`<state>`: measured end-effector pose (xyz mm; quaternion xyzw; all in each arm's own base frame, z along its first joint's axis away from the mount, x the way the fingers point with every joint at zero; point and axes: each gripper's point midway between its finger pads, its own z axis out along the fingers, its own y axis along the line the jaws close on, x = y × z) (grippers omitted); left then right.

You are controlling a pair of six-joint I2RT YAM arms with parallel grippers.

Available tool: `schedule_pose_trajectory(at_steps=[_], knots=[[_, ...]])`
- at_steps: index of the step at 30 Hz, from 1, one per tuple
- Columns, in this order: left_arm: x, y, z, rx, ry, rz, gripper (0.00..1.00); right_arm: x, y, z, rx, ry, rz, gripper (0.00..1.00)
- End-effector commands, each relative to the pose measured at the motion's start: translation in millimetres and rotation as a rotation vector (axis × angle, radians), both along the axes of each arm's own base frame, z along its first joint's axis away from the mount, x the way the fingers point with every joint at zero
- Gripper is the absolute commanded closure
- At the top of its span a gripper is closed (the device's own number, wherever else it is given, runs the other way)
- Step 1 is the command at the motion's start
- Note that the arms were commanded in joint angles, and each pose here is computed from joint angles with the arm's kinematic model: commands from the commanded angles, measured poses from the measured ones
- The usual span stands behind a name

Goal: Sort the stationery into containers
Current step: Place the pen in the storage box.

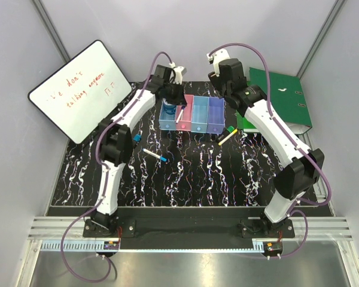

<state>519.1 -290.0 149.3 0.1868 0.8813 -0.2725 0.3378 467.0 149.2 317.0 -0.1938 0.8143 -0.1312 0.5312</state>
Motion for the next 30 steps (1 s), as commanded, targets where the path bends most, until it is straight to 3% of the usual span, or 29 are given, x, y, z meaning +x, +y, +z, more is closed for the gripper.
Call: schedule_pose_trajectory(at_steps=[1,2,5,16,24,29,30], knots=[[21.9,-30.2,60.0,-0.150,-0.136,-0.001,1.00,-3.6,-3.6,31.3,0.024,-0.089,-0.007,0.33],[26.1,-30.9,60.9,-0.154,-0.149,0.014,1.00,-3.6,-2.9,31.1,0.025,-0.088,-0.003,0.26],[30.2,-36.0,57.1,-0.165,-0.157,0.028,1.00,-3.9,-1.5,27.2,0.024,-0.078,0.005,0.21],[59.7,-28.4,29.2,-0.106,-0.213,0.153,1.00,-10.3,-2.0,26.6,0.042,-0.072,0.010,0.14],[58.3,-25.0,-10.1,-0.040,-0.152,0.178,1.00,-12.8,-4.3,32.4,0.050,-0.083,0.006,0.14],[48.6,-23.0,-30.8,-0.019,-0.087,0.174,0.93,-11.2,-1.5,32.1,0.060,-0.081,0.009,0.14],[46.3,-22.2,-35.1,-0.014,-0.078,0.172,0.83,-10.9,-1.0,31.3,0.060,-0.079,0.010,0.14]])
